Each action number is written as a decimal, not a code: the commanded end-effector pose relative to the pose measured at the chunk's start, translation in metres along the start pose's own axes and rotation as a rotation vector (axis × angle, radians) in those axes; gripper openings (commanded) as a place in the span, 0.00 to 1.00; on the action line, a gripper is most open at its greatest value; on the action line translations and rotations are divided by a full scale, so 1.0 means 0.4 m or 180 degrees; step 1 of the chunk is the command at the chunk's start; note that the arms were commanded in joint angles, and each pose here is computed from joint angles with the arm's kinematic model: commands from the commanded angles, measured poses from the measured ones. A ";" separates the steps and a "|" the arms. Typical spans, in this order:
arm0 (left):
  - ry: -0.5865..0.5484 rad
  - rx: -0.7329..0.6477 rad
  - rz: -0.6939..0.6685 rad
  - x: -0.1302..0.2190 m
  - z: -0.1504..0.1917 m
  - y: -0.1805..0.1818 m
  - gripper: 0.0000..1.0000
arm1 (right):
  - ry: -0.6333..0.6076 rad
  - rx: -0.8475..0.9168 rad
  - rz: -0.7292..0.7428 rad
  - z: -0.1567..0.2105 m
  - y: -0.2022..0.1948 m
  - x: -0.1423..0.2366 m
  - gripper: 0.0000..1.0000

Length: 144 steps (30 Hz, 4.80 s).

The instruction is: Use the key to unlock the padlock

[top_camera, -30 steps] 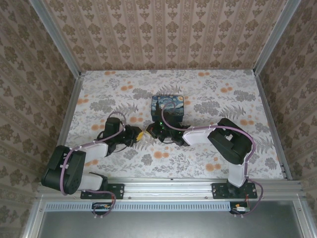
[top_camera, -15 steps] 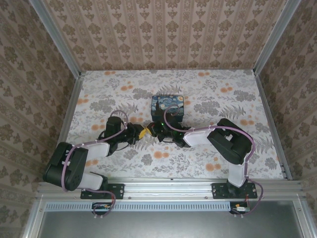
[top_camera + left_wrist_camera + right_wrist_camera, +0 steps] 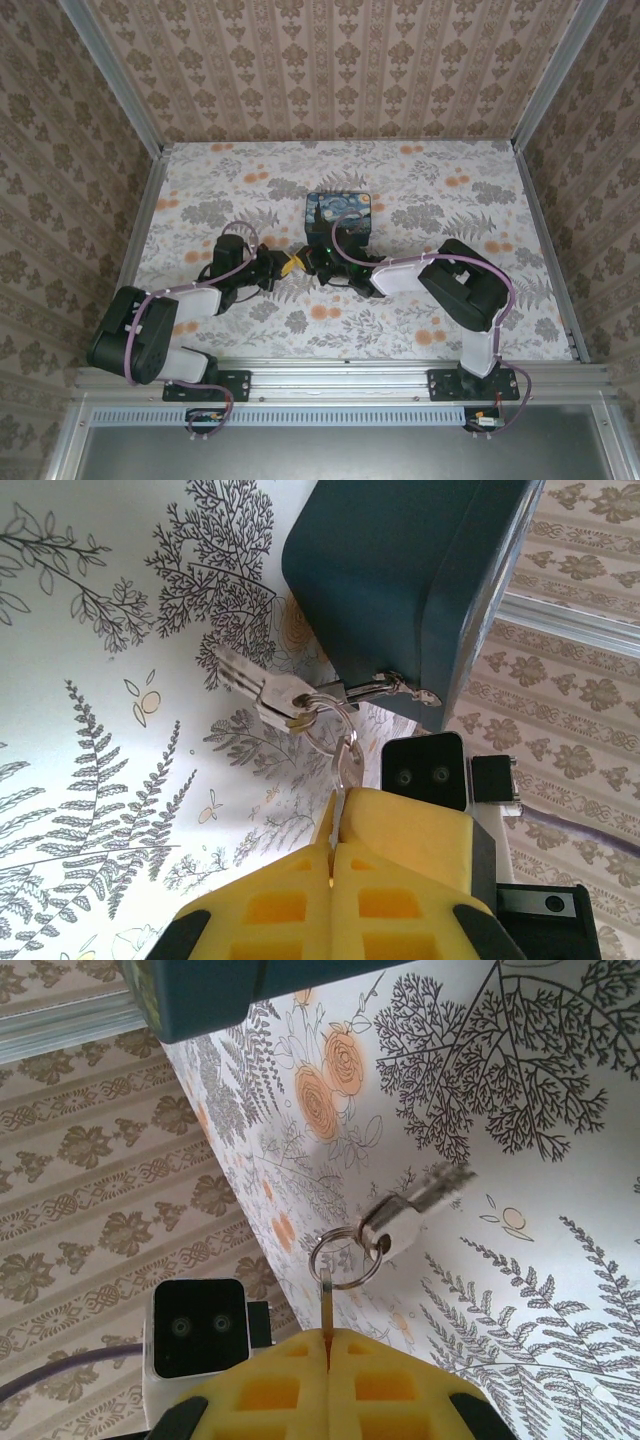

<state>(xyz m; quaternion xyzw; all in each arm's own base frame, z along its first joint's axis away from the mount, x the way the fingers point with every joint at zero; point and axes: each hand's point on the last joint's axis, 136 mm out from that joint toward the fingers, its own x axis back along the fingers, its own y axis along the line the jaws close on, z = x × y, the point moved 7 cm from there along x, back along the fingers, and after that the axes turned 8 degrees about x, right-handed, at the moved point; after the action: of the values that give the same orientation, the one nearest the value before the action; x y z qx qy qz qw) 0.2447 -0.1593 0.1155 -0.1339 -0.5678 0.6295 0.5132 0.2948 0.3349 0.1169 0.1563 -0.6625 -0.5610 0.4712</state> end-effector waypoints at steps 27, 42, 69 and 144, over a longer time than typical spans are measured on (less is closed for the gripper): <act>0.1782 -0.1925 0.0658 -0.025 0.194 -0.165 0.00 | 0.1108 0.3051 -0.0597 -0.114 0.044 0.355 0.46; 0.2371 -0.2316 0.0903 -0.113 0.286 -0.219 0.00 | 0.0973 0.3616 -0.0761 -0.110 0.056 0.502 0.49; 0.2449 -0.2495 0.1030 -0.081 0.311 -0.231 0.00 | 0.1024 0.3307 -0.1073 -0.137 0.057 0.468 0.23; 0.2296 -0.2520 0.0990 -0.097 0.295 -0.226 0.44 | 0.0889 0.3038 -0.1263 -0.119 0.056 0.458 0.00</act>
<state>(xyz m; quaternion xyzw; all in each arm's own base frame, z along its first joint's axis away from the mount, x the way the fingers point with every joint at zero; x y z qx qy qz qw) 0.2160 -0.2657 0.2007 -0.5775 -0.5207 0.3645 0.5124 0.2433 0.1748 0.2099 0.5420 -0.7315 -0.2516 0.3282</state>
